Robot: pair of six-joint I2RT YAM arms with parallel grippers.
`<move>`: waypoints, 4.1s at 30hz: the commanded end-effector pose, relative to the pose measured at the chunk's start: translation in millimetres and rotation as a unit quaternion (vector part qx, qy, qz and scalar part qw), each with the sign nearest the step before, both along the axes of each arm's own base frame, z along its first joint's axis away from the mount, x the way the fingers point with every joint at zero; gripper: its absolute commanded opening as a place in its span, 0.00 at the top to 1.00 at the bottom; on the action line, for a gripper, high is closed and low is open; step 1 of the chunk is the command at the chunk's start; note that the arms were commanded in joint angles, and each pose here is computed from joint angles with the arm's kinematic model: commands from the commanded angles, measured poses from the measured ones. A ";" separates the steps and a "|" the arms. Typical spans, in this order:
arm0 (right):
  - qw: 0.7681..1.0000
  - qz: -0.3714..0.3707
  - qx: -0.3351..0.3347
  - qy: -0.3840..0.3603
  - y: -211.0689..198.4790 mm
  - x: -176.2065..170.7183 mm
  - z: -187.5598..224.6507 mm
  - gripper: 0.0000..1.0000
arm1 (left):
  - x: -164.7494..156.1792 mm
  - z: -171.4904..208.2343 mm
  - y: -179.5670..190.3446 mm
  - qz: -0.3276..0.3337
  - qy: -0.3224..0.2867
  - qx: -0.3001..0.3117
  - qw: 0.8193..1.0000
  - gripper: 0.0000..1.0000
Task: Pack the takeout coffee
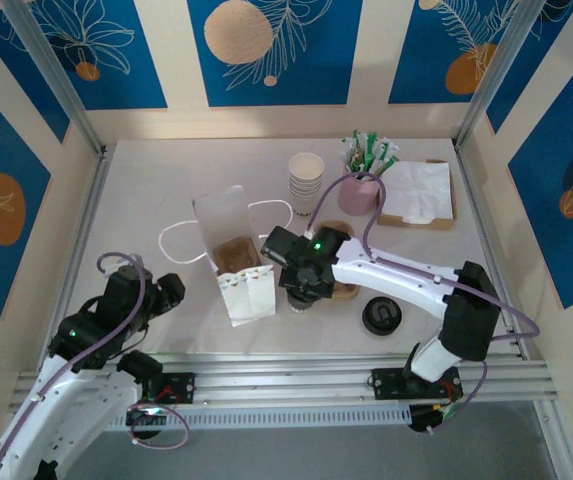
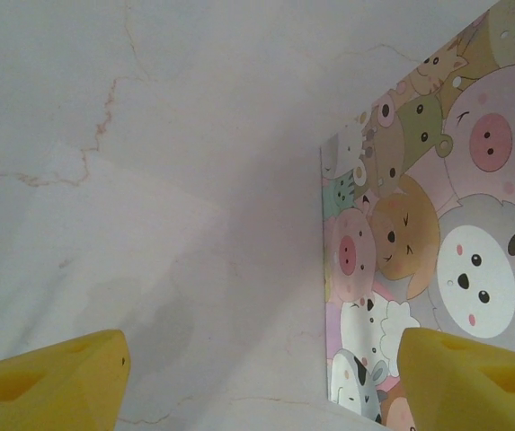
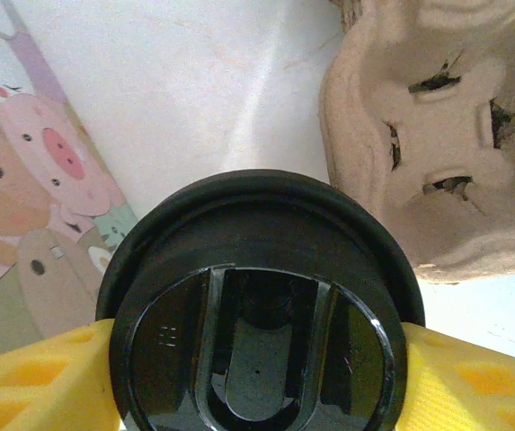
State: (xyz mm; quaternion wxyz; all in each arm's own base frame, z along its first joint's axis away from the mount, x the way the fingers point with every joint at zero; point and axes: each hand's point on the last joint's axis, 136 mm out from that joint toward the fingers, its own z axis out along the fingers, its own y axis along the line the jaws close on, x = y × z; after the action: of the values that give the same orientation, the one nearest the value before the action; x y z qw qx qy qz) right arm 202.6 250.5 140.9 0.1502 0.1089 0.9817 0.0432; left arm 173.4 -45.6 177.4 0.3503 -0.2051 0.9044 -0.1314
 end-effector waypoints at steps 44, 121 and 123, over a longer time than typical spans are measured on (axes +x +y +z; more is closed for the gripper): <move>0.925 0.089 0.125 -0.348 -58.4 17.1 260.8 0.35 | 16.9 -91.0 -179.7 -0.149 -0.008 -0.154 0.977 0.30; 0.804 0.579 -0.025 -0.129 91.1 26.6 145.0 0.42 | 173.3 -76.9 -90.9 -0.184 -0.016 -0.209 0.960 0.39; 0.802 0.584 -0.023 -0.120 92.6 23.9 141.9 0.42 | 171.9 -80.3 -94.9 -0.189 -0.014 -0.212 0.959 0.39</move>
State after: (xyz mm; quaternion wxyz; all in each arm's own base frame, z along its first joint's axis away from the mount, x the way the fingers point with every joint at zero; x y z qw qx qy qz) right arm 232.9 342.5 275.7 0.2237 -0.4813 0.8417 0.0989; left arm 340.0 -129.1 87.3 0.2660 -0.1310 0.8807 -0.3694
